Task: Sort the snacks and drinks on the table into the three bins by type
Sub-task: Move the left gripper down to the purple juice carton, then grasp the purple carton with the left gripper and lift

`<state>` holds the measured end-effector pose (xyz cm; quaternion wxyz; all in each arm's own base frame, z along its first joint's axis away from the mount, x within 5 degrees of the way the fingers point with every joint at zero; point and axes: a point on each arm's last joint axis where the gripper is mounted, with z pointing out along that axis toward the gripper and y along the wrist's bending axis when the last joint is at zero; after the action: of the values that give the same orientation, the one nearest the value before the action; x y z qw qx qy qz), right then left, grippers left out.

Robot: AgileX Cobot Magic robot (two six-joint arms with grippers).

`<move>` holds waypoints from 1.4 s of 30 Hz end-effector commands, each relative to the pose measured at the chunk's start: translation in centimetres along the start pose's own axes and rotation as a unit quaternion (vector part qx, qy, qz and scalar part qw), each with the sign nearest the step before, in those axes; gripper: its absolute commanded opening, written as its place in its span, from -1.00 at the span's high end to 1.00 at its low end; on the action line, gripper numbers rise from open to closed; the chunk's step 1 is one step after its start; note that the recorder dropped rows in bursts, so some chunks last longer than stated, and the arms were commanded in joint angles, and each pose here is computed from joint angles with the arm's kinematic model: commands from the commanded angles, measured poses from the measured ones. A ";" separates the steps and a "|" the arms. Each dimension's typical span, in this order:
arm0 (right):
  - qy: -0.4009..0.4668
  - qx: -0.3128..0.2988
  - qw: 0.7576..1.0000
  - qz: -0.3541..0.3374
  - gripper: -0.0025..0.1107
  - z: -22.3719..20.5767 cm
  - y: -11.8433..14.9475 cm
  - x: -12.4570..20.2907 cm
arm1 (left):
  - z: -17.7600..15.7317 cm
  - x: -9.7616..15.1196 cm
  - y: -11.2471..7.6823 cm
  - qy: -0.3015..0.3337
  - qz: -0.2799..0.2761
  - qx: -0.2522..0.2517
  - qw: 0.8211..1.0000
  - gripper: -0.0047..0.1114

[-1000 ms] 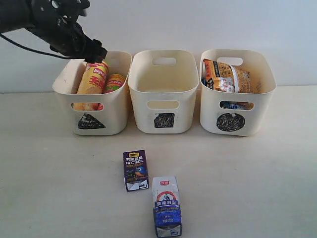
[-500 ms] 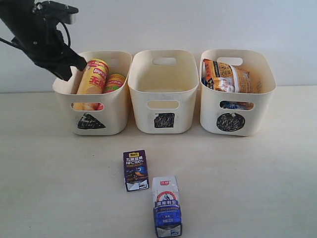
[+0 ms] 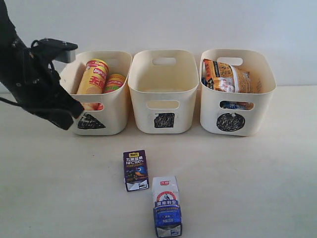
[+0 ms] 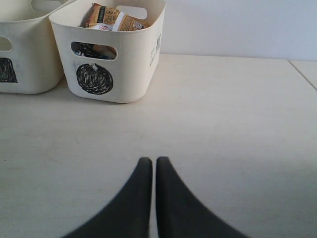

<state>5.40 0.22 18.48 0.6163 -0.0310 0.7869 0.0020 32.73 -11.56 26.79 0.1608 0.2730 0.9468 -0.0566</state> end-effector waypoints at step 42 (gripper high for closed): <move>-0.003 0.003 1.000 0.003 0.96 0.0 0.0 0.1 | 13.9 -1.2 -8.7 -0.081 -0.069 0.035 0.994 -0.61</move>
<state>5.40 0.22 18.48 0.6163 -0.0310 0.7869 0.0020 32.67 -22.00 15.10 0.2251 0.2110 0.9418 -0.1333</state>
